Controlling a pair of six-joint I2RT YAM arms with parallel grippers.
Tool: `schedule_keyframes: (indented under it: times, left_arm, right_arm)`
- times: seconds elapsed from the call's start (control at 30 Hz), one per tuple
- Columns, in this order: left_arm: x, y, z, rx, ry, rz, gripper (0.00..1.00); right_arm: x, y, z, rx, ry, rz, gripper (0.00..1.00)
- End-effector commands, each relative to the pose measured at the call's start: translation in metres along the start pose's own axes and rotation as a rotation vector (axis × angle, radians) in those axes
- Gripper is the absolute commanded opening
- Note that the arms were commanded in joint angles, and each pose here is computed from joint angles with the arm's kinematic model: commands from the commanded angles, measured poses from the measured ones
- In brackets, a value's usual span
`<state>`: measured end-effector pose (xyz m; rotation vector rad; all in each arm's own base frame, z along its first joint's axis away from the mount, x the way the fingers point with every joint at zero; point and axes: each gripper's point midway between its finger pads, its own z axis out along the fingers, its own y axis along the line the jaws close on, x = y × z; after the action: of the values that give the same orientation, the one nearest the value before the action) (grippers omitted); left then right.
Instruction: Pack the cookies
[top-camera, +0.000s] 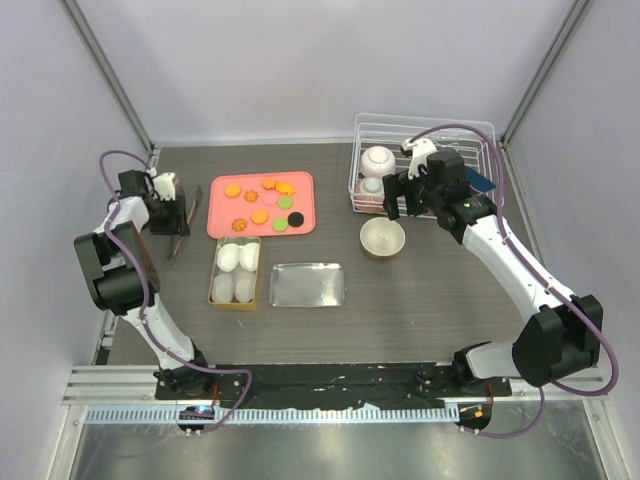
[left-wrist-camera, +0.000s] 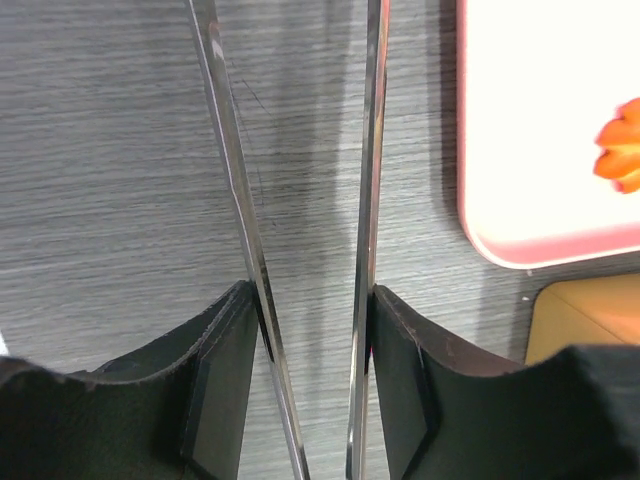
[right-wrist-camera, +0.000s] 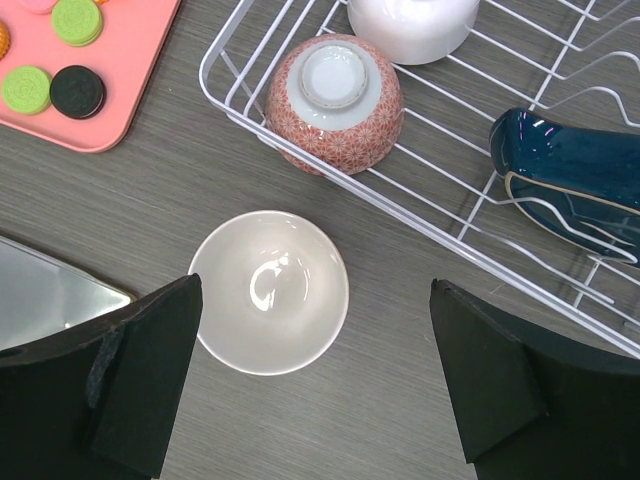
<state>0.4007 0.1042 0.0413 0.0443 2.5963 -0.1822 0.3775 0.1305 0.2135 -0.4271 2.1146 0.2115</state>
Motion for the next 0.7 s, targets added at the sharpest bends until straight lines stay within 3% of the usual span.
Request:
schedule_keyframes:
  times: [0.0,0.67]
  left_arm:
    - [-0.031,-0.01,-0.033,0.01,-0.116,0.008,0.51]
    - [-0.066,-0.025,-0.091,-0.007,-0.246,0.022,0.54]
  right_arm:
    - [-0.023,0.0,-0.005,0.007,-0.056,-0.023,1.0]
    - [-0.021,0.003,-0.002,0.005,-0.047,-0.031,1.0]
